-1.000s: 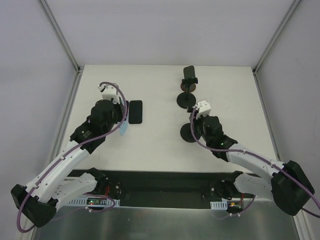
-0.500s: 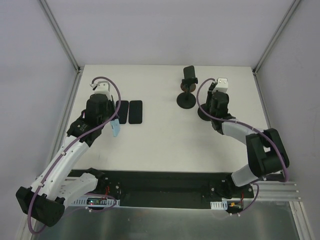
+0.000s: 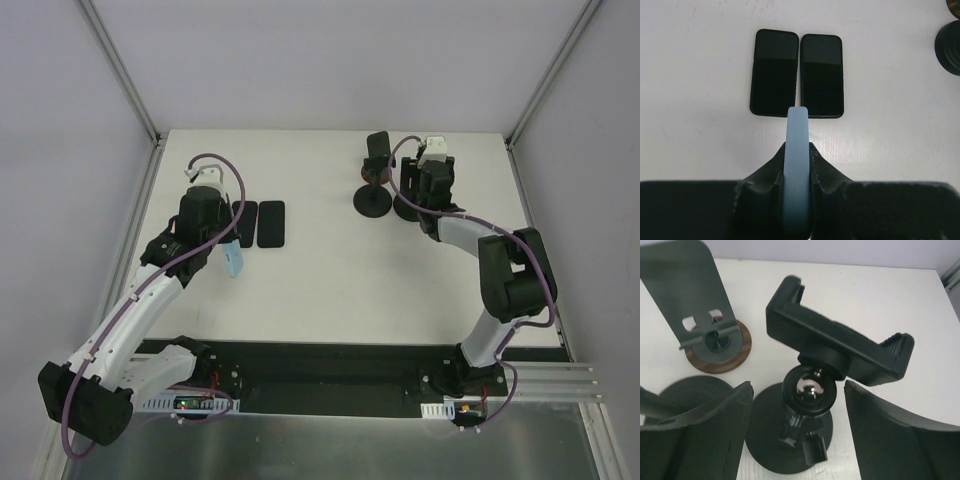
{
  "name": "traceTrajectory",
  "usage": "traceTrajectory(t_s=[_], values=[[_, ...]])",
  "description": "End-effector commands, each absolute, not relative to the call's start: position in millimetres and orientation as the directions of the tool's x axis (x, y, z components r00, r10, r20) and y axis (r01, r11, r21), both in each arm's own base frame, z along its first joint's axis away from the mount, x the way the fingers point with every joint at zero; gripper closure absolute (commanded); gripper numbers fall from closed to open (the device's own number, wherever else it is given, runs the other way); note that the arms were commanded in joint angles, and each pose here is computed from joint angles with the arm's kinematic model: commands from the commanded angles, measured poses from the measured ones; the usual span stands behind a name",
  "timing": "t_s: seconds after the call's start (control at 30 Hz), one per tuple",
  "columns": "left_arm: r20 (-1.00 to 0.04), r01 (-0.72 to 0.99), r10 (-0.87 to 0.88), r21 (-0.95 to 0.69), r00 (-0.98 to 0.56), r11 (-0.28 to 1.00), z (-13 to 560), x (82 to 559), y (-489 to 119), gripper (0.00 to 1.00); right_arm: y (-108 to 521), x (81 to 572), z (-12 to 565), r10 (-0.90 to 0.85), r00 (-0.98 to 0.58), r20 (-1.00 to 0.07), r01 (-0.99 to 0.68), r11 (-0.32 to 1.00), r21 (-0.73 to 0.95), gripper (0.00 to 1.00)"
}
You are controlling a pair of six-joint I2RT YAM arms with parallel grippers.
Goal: Remove the phone from the phone stand
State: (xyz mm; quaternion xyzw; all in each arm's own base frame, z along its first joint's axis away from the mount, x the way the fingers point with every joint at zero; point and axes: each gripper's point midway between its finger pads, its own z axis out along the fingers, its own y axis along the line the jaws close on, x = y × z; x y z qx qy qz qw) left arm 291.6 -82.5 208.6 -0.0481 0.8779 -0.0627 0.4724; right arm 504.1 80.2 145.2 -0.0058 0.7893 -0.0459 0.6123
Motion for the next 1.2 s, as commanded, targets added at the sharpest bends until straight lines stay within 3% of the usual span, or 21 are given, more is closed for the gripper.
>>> traceTrajectory(t_s=[0.0, 0.07, 0.17, 0.43, 0.6, 0.77, 1.17], values=[[-0.835, -0.047, -0.227, -0.235, -0.501, 0.971, 224.1, 301.6, -85.6, 1.0, 76.7, 487.8, 189.0, -0.109, -0.225, -0.968, 0.047, 0.991, -0.123, 0.18], [-0.832, -0.067, -0.243, -0.242, -0.499, 0.968, 222.7, 302.6, -83.3, 1.0, 72.7, 473.3, 214.6, -0.128, -0.2, -0.972, 0.059, 0.988, -0.142, 0.09], [-0.821, -0.096, -0.274, -0.262, -0.5, 0.96, 219.7, 303.5, -81.2, 1.0, 80.5, 448.8, 243.8, -0.188, -0.176, -0.966, 0.027, 0.98, -0.195, 0.04], [-0.807, -0.13, -0.317, -0.292, -0.498, 0.948, 217.7, 305.0, -79.7, 1.0, 182.6, 385.0, 290.1, -0.283, -0.042, -0.958, -0.289, 0.921, -0.26, 0.02], [-0.808, -0.162, -0.346, -0.306, -0.477, 0.938, 220.9, 305.8, -75.7, 1.0, 281.0, 329.3, 288.1, -0.234, 0.042, -0.971, -0.597, 0.774, -0.212, 0.0], [-0.794, -0.236, -0.433, -0.365, -0.426, 0.901, 225.4, 305.3, -69.7, 1.0, 360.2, 273.7, 279.1, -0.195, 0.098, -0.976, -0.765, 0.612, -0.199, 0.0], [-0.709, -0.284, -0.57, -0.494, -0.414, 0.822, 221.7, 304.1, -78.1, 1.0, 475.9, 197.4, 242.4, -0.236, 0.195, -0.952, -0.901, 0.34, -0.269, 0.0]])
